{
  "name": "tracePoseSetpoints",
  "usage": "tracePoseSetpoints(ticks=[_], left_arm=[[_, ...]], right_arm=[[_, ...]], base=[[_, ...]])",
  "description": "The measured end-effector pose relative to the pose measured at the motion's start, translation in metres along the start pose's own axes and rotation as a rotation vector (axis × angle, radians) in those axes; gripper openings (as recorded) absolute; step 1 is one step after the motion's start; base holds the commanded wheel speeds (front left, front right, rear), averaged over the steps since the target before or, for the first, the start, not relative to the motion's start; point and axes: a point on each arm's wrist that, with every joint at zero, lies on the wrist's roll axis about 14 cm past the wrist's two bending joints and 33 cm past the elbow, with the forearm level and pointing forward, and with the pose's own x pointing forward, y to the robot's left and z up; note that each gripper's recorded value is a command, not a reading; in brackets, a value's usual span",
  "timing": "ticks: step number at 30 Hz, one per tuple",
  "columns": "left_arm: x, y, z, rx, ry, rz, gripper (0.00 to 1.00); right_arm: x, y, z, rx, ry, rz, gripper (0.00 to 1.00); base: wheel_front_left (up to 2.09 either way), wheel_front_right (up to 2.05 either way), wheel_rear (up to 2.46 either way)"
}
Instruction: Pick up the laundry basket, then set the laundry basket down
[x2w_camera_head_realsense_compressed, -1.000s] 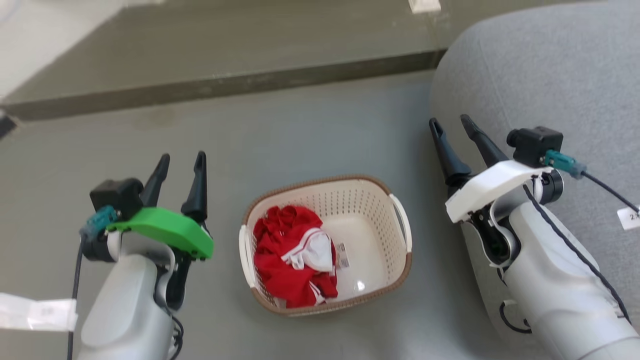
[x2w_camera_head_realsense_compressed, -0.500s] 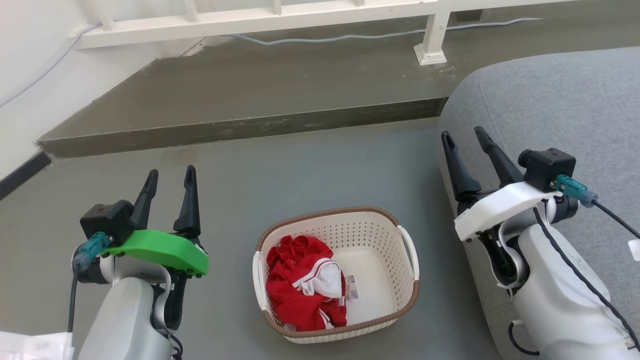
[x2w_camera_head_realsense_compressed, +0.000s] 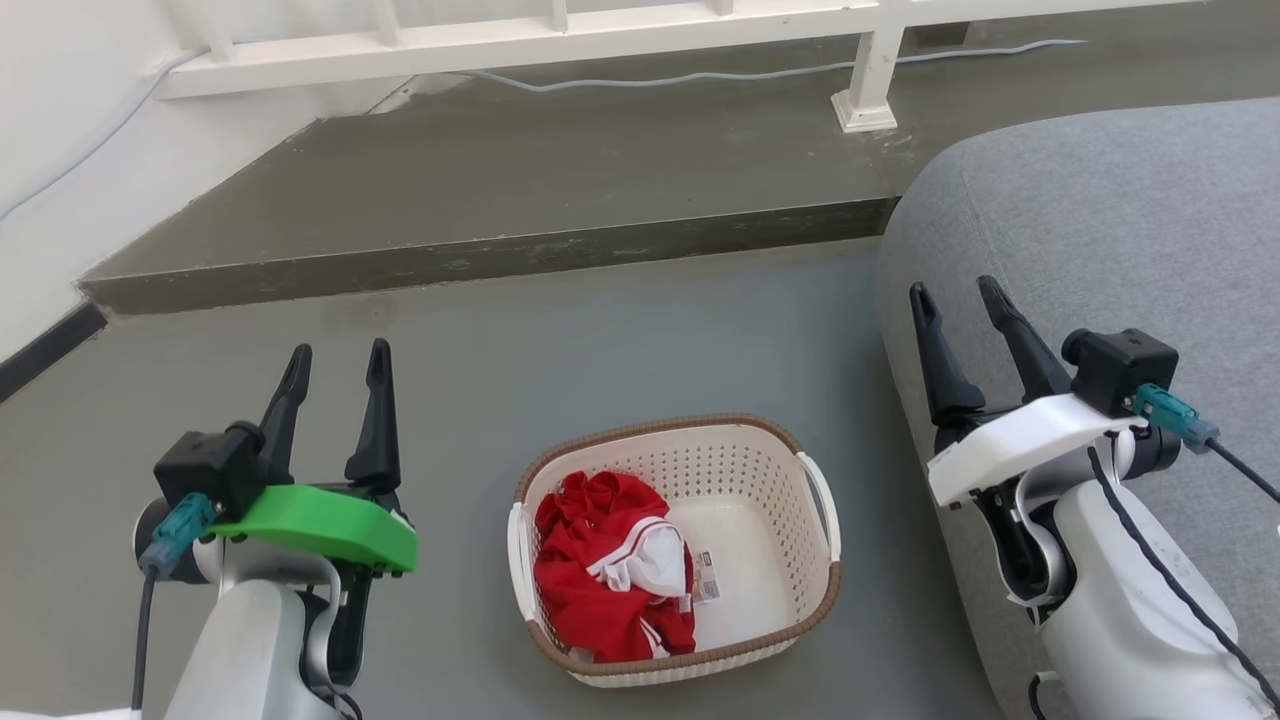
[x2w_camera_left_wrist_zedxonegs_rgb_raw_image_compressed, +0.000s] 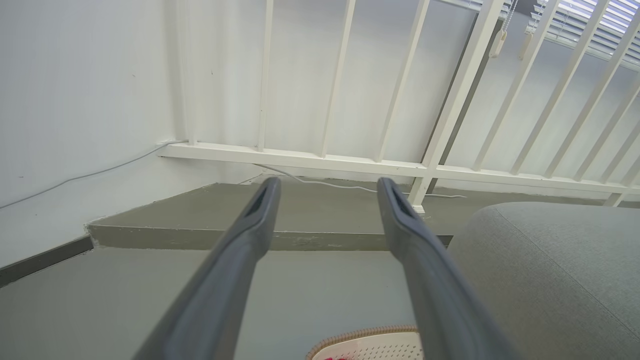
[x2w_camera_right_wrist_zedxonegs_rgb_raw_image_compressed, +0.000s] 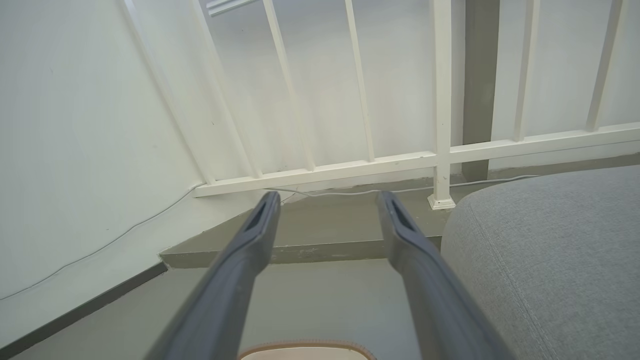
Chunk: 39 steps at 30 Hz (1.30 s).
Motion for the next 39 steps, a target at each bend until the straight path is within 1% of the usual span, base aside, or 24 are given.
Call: tracePoseSetpoints(ticks=[18,24,39], left_arm=[[-0.014,0.003,-0.009,-0.007,0.021,0.015,1.0],[-0.014,0.003,-0.011,-0.01,0.023,0.015,1.0],[-0.015,0.003,-0.015,-0.017,0.035,0.017,1.0]], right_arm=[[-0.008,0.002,-0.007,-0.005,0.01,0.0,1.0],[-0.011,0.001,-0.012,-0.002,0.022,-0.005,1.0],[-0.01,0.0,-0.01,-0.003,0.015,-0.007,1.0]], base=[[0.0,0.0,0.0],[0.0,0.0,0.0],[0.0,0.0,0.0]])
